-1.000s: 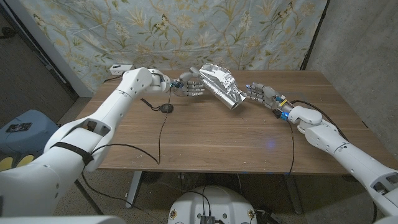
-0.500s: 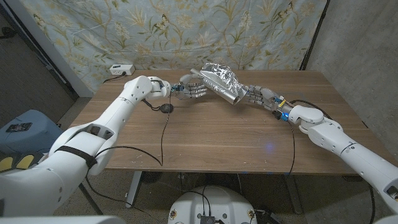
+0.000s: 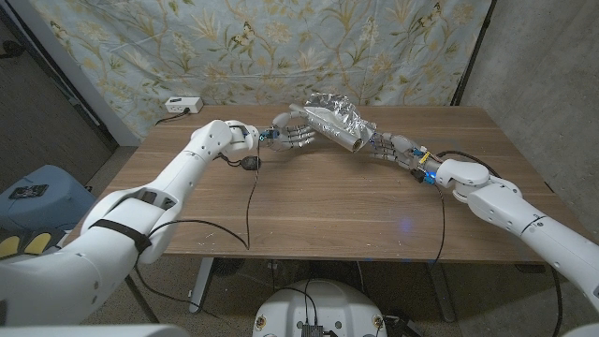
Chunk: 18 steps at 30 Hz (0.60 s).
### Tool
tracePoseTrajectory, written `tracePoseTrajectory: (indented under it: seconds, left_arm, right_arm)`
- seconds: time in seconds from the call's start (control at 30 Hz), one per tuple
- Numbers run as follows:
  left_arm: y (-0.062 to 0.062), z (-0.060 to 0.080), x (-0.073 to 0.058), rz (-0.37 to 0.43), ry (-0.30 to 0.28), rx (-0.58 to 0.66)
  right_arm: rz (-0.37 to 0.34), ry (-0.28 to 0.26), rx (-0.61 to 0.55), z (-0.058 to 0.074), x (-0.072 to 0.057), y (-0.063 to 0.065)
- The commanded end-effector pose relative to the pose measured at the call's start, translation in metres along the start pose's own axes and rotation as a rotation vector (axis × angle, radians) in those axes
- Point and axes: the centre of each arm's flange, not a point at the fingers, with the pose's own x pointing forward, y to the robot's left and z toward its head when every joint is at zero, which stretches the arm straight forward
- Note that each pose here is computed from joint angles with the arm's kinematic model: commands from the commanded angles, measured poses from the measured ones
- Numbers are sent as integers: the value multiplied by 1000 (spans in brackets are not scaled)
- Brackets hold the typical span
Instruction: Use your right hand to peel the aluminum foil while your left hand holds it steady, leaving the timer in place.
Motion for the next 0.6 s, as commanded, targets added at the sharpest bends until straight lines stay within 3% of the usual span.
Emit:
tracePoseTrajectory:
  seconds: [0.03,0.43,0.6]
  left_arm:
    - [-4,-6,11,-59,-34,-46]
    - [-4,-12,17,-103,-38,-74]
    - [-4,-13,17,-114,-25,-66]
  right_arm:
    - [3,31,-24,4,-11,4]
    - [1,50,-44,8,-18,9]
    - [-39,32,-46,15,-22,1]
